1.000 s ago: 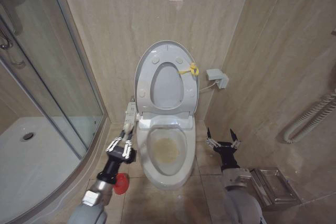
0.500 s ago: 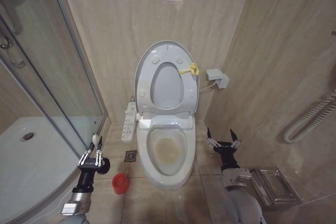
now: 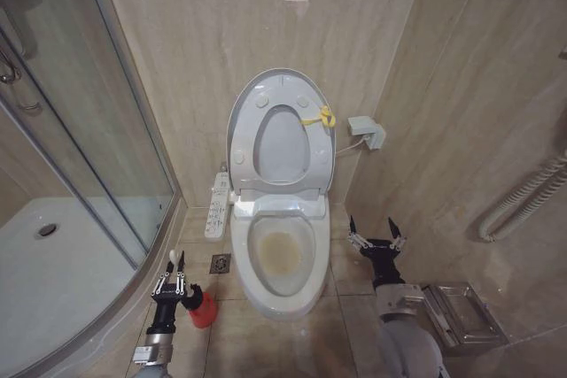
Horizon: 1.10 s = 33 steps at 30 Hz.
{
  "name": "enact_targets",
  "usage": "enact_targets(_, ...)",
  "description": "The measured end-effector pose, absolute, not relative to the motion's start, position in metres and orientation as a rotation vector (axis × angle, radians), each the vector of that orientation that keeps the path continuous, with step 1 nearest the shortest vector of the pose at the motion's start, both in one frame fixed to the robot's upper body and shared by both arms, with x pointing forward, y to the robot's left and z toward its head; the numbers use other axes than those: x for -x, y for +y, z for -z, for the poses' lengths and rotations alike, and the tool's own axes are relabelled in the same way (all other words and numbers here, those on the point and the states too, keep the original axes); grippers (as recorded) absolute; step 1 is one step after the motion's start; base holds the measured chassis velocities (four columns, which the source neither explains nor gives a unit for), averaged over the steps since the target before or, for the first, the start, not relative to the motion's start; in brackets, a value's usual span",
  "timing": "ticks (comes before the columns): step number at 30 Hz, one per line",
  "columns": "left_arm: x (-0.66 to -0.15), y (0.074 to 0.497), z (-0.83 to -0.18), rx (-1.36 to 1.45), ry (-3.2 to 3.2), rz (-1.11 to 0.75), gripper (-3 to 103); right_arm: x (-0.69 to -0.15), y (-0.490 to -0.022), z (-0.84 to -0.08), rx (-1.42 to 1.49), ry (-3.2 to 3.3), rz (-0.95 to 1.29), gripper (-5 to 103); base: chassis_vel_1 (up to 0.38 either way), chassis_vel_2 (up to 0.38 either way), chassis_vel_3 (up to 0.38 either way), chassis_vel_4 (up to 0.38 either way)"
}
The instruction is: Open the toilet lid, clean the toilet bowl with a toilet brush, close the toilet lid, and flush.
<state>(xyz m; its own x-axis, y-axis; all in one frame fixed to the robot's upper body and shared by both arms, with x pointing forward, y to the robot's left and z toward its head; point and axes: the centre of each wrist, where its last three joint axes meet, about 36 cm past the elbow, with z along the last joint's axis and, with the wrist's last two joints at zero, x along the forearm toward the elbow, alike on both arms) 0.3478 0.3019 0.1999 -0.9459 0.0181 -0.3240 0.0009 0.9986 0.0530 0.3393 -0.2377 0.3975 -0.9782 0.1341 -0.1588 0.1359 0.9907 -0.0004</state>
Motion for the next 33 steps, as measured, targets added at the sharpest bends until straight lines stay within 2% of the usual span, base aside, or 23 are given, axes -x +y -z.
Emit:
enact_targets(13, -0.397, 0.304, -0.175, -0.026, 2.863, -0.036, 19, -0.339, -0.238, -0.398, -0.203, 2.976, 0.017, 100, 0.000, 0.000, 0.000, 0.000)
enact_targets(33, -0.401, 0.307, -0.141, -0.067, 2.975, -0.071, 19, -0.339, -0.238, -0.398, -0.203, 2.976, 0.017, 100, 0.000, 0.000, 0.000, 0.000)
